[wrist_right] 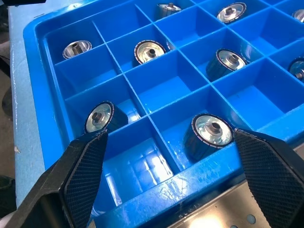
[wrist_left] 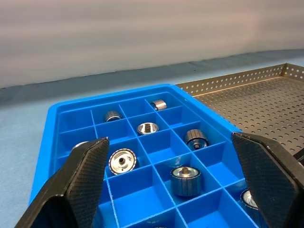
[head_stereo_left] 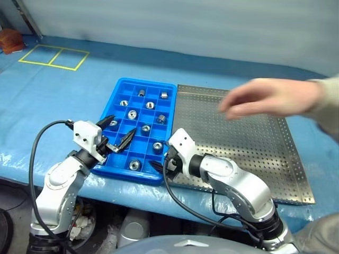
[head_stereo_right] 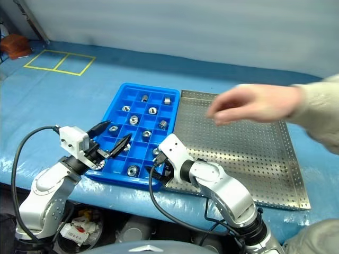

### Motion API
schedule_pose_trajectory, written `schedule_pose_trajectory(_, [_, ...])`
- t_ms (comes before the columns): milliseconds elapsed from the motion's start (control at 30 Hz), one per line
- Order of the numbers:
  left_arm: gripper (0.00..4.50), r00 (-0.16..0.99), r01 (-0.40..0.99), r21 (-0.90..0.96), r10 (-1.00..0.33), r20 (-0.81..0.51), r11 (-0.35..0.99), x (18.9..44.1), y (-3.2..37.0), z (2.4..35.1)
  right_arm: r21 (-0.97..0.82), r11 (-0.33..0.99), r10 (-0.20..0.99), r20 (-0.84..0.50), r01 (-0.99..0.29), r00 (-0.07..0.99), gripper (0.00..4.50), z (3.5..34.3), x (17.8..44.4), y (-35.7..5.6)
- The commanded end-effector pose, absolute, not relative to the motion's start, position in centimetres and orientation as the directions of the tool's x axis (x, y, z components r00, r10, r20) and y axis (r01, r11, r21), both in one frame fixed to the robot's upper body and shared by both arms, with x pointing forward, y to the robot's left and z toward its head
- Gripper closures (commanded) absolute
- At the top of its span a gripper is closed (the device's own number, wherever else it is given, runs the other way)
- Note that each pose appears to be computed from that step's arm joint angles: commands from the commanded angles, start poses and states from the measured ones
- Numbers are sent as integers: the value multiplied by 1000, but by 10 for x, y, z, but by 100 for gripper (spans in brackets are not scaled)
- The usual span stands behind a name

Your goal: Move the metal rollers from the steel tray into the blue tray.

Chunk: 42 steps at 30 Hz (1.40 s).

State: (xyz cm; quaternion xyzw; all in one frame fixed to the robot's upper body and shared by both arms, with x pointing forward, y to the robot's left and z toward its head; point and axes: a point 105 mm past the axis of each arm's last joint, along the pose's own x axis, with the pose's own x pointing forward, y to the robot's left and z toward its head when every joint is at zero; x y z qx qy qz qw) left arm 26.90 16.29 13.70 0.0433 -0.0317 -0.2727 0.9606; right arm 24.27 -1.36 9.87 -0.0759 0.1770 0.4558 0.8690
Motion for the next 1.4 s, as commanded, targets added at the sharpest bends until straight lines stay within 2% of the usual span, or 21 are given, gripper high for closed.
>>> schedule_pose_trajectory(33, [0,844,526,111,-534,56,843,267,161,142,15,557,788,-324,-830,524,2,110,239,-8])
schedule_pose_trajectory(667, [0,857,505,106,-512,52,856,263,167,140,47,558,794,-321,-829,516,2,106,230,-5])
schedule_pose_trajectory(1100, [0,850,518,103,-525,49,849,267,166,138,8,601,760,-318,-799,567,2,110,240,-20])
schedule_pose_trajectory(1400, [0,847,523,101,-529,51,846,269,166,138,18,586,772,-317,-810,551,2,109,235,-15])
